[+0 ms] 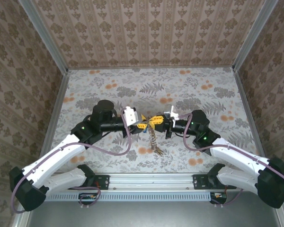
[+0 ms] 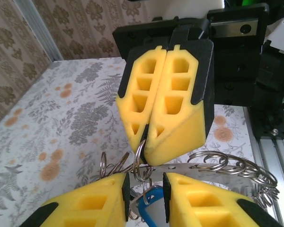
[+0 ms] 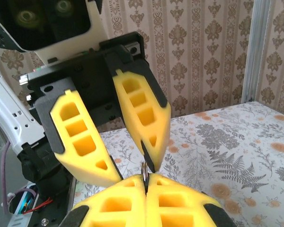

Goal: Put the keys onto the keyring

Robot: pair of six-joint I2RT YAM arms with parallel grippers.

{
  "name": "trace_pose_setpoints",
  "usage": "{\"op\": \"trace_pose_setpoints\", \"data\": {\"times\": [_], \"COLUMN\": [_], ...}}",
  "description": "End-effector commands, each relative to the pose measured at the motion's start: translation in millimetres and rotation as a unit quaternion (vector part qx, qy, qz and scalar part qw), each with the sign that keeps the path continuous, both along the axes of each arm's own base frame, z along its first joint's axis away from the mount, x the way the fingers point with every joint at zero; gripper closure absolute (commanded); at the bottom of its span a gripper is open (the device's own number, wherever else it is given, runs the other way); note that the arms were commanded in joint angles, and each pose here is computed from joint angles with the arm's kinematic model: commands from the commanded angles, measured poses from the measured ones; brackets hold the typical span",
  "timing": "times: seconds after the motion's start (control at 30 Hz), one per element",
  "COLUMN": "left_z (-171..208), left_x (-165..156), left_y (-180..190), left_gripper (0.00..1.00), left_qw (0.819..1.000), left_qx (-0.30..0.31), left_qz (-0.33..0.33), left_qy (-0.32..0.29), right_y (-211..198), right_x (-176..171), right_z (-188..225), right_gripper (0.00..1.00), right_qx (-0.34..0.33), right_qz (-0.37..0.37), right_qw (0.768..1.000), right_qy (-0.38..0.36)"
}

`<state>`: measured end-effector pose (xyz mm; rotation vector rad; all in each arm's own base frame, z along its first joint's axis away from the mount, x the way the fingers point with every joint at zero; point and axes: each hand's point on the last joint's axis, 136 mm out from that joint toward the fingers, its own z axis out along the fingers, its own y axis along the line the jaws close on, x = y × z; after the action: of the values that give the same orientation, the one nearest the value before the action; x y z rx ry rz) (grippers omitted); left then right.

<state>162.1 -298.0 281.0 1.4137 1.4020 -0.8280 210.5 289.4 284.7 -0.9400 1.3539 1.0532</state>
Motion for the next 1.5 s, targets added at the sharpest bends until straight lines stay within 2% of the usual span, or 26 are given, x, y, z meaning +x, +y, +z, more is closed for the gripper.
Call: {"op": "trace_pose_setpoints", "data": {"times": [0.0, 0.17, 0.3, 0.43, 0.57, 0.7, 0.83, 1.0, 1.17, 1.23, 1.4, 1.47], "left_z": [15, 17, 15, 12, 2, -4, -3, -5, -10, -9, -6, -4], "left_x": [-6, -11, -9, -8, -7, -15, -17, -22, -28, -29, -29, -29], "left_y": [-3, -4, -2, 4, 14, 17, 14, 6, 1, -1, -4, -5], "left_gripper": [0.73, 0.83, 0.99, 1.0, 1.0, 1.0, 1.0, 1.0, 1.0, 1.0, 1.0, 1.0], "left_qw": [1.0, 0.999, 0.999, 1.0, 0.997, 0.988, 0.984, 0.979, 0.974, 0.975, 0.976, 0.976], "left_qx": [-0.021, -0.024, -0.018, 0.003, 0.078, 0.144, 0.169, 0.189, 0.205, 0.2, 0.194, 0.19], "left_qz": [-0.018, -0.034, -0.026, -0.02, -0.012, -0.03, -0.041, -0.065, -0.088, -0.091, -0.094, -0.095], "left_qy": [0.011, 0.013, 0.01, 0.001, -0.022, -0.038, -0.043, -0.04, -0.036, -0.038, -0.041, -0.041], "right_y": [3, 4, 3, 2, -6, -16, -15, -4, 2, 3, 6, 8], "right_x": [-6, -8, -11, -15, -27, -34, -33, -30, -30, -31, -35, -33], "right_z": [39, 39, 35, 21, -8, -22, -22, -15, -19, -21, -24, -25], "right_gripper": [1.0, 1.0, 1.0, 1.0, 0.75, 0.66, 0.63, 0.62, 0.65, 0.68, 0.84, 0.84], "right_qx": [0.037, 0.036, 0.031, -0.02, -0.135, -0.19, -0.2, -0.164, -0.168, -0.17, -0.17, -0.17], "right_qz": [0.014, 0.02, 0.022, 0.028, 0.05, 0.056, 0.058, 0.063, 0.068, 0.072, 0.083, 0.081], "right_qw": [0.998, 0.997, 0.997, 0.997, 0.986, 0.976, 0.974, 0.982, 0.982, 0.981, 0.981, 0.981], "right_qy": [-0.057, -0.063, -0.064, -0.069, -0.083, -0.094, -0.087, -0.069, -0.059, -0.056, -0.051, -0.047]}}
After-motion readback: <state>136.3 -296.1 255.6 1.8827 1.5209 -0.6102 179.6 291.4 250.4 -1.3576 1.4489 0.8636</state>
